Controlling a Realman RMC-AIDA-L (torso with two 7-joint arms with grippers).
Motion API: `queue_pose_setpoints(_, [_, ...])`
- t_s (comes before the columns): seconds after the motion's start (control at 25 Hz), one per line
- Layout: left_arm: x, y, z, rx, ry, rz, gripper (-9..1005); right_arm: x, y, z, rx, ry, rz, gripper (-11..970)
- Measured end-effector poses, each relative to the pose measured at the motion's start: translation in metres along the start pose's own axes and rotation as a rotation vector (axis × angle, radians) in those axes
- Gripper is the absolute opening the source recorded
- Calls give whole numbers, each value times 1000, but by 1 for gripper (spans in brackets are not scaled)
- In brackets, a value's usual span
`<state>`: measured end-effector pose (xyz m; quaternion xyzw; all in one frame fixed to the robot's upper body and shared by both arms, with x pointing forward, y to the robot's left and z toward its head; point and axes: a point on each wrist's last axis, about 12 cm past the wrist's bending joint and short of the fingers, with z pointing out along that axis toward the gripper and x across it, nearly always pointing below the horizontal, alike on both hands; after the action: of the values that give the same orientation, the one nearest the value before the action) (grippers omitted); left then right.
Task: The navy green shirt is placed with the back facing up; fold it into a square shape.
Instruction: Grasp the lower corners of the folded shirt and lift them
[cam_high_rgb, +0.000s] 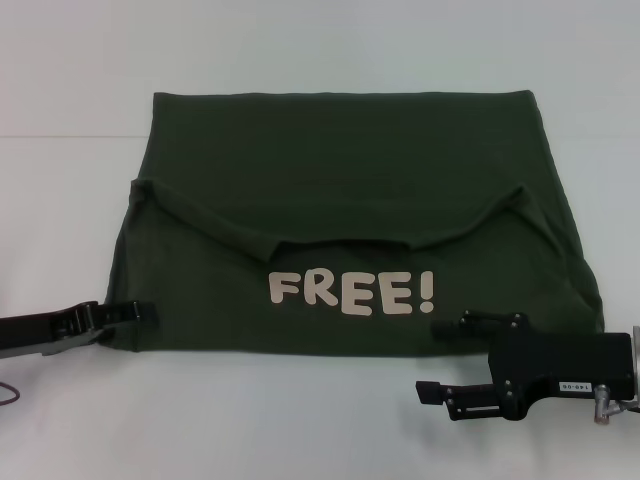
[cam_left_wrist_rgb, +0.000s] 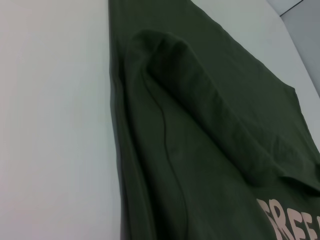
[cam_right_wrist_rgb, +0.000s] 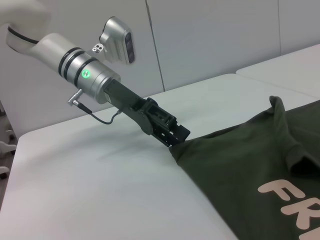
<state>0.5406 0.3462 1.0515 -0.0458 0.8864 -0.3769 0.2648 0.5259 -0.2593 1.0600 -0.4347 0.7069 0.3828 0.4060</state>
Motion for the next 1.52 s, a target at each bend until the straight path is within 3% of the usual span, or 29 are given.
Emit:
queue_pose_setpoints(0.36, [-2, 3, 0, -53, 21, 33, 608, 0, 0, -1, 1, -5, 15, 880])
queue_pose_setpoints(0.8, [-3, 5, -1, -71, 19, 36, 380, -1, 2, -1, -13, -13, 16, 880])
queue_pose_setpoints(1.04, [-3, 4, -1, -63, 23, 43, 128, -2, -1, -7, 0, -14, 91, 880])
queue_pose_setpoints(1.24, [-5, 3, -2, -55, 26, 48, 37, -9, -12, -43, 50, -43, 353, 880])
queue_pose_setpoints(1.52, [-8, 2, -6, -46, 36, 58, 36, -19, -34, -125, 203, 15, 891, 880])
